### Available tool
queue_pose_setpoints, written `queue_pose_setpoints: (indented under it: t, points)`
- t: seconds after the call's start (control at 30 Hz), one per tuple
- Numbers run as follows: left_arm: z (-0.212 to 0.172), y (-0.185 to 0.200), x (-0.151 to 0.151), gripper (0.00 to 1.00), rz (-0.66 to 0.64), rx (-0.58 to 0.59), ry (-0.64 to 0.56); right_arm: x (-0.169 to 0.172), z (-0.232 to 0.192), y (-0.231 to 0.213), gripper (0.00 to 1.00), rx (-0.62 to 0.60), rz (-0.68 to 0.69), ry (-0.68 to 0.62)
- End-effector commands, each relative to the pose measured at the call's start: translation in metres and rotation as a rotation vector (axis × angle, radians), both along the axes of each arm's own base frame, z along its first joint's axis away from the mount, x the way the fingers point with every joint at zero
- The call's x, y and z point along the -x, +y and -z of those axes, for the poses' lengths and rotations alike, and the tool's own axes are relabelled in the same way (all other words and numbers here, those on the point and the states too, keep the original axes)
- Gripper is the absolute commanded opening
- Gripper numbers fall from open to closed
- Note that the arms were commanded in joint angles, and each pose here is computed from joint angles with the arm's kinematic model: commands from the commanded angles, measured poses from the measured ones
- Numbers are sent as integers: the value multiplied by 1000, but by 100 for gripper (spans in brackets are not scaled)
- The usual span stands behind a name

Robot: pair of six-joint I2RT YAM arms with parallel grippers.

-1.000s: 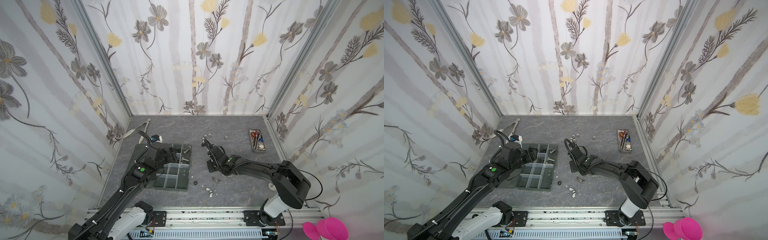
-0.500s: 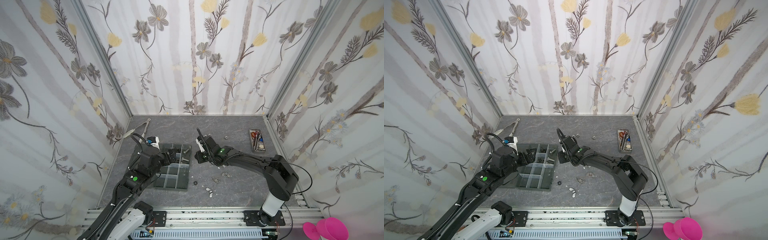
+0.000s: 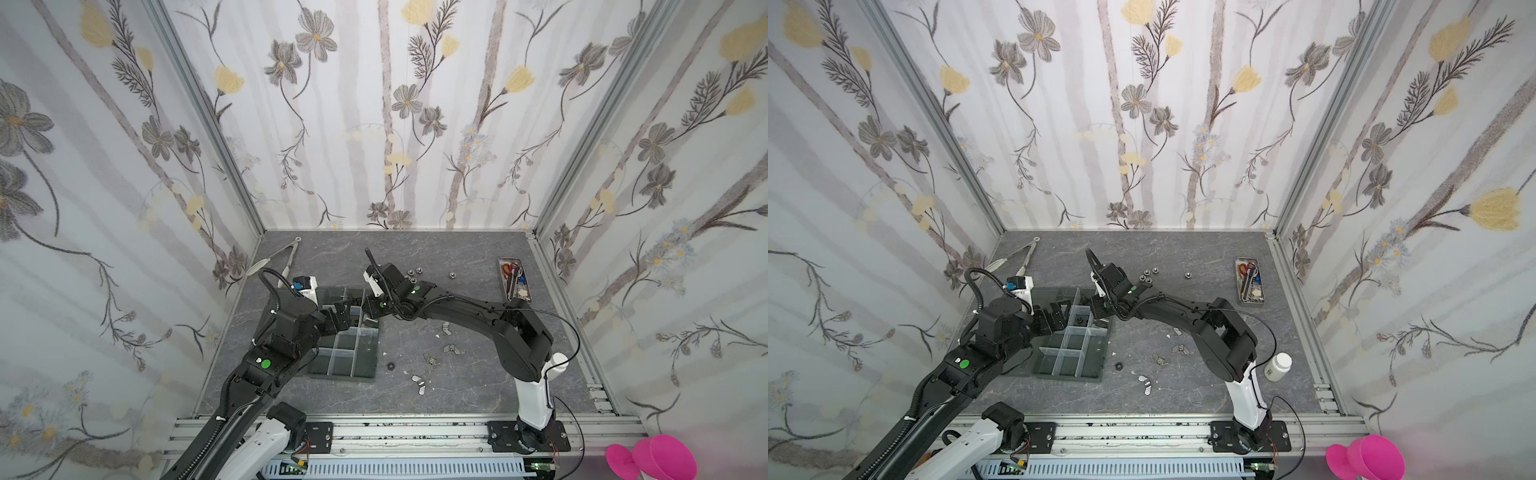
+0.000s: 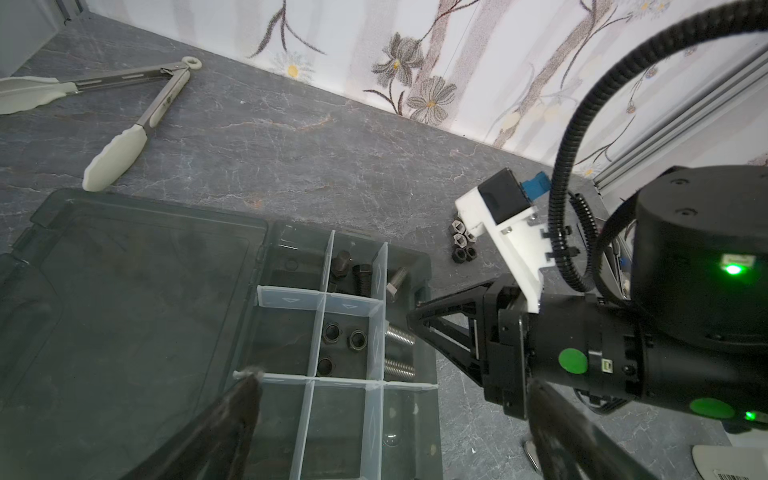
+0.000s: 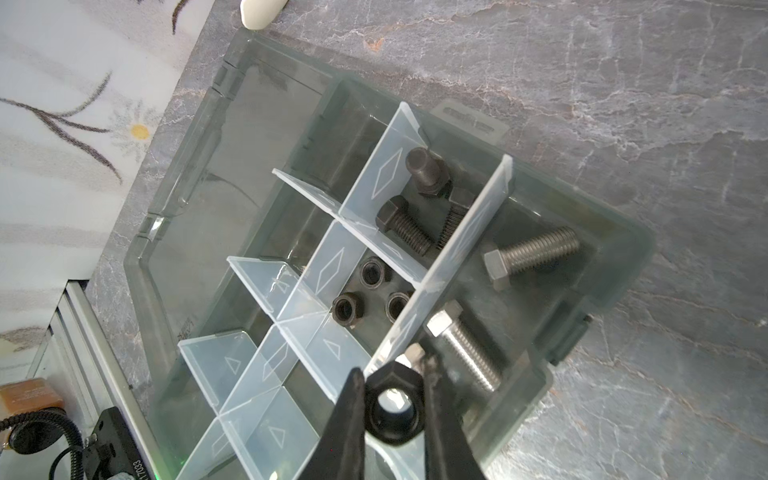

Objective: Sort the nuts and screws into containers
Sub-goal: 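Carry the black nut with the right gripper across to an organizer compartment, then open the right gripper to drop the black nut into the compartment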

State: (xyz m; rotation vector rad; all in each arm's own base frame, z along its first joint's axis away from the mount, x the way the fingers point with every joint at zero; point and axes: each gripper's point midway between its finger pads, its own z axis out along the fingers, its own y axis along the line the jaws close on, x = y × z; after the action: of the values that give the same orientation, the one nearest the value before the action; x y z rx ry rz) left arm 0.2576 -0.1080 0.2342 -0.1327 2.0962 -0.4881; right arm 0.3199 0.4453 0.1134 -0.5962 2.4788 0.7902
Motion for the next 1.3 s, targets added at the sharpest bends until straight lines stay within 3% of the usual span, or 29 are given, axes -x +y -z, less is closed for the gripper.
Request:
queue_pose_setpoints:
  t: [0.0, 0.43, 0.83, 1.27]
  points:
    - [-6, 3, -1, 100, -8, -8, -33, 3, 2, 12, 14, 7, -28, 15]
    - [-7, 1, 0, 98, 7, -2, -41, 2, 18, 45, 18, 12, -62, 44]
    - [-7, -4, 2, 96, 36, -9, -37, 1, 6, 43, 39, 5, -60, 22]
    - [-24, -28, 11, 82, 152, -63, 18, 0, -29, 0, 40, -75, 21, -34]
